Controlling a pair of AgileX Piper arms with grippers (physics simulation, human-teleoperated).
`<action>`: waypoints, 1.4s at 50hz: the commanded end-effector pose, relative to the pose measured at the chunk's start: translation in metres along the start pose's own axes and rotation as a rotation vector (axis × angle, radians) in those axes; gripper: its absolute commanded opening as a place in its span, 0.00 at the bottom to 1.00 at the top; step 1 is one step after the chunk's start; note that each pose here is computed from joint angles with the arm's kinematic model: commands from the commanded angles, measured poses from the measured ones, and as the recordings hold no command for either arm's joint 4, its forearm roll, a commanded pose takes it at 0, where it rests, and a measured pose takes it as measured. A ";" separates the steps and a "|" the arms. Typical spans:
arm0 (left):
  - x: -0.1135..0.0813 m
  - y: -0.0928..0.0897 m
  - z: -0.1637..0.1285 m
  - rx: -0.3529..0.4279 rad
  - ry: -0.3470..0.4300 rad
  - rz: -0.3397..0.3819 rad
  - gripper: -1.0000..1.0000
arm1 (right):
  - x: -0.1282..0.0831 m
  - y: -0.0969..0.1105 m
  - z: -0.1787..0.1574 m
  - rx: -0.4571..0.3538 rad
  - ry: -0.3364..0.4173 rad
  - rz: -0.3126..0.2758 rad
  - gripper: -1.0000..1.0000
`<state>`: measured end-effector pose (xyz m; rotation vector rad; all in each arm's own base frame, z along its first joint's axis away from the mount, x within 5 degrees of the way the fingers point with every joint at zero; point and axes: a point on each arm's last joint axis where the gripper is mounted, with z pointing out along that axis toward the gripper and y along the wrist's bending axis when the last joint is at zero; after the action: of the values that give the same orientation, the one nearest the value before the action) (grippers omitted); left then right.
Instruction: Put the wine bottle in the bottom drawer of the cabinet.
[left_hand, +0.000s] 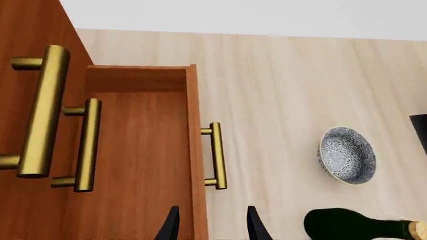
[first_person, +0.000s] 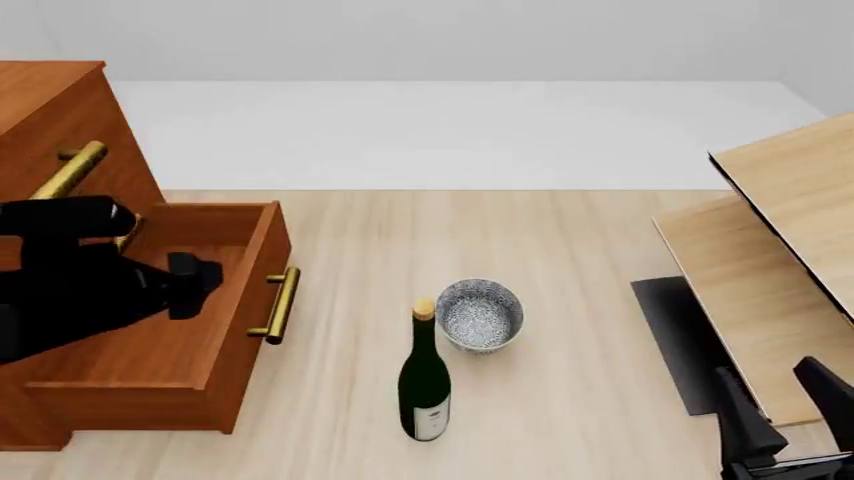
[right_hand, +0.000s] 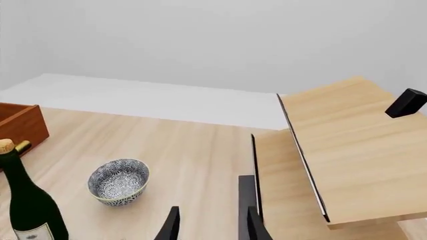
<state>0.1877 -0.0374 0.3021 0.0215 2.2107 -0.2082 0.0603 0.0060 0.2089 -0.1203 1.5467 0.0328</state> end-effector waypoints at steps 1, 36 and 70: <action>0.014 0.006 0.011 -0.020 0.023 -0.006 1.00 | 0.000 0.000 0.002 -0.007 0.007 -0.002 1.00; 0.037 0.015 0.043 -0.043 0.069 -0.021 1.00 | 0.002 0.002 0.003 -0.030 0.032 -0.004 1.00; 0.066 0.013 0.068 -0.024 0.118 -0.018 1.00 | 0.002 0.002 0.006 -0.034 0.044 -0.016 1.00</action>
<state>0.2020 -0.0380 0.2179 0.0005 2.3177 -0.1890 0.0655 0.0086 0.2065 -0.1608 1.5883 0.0460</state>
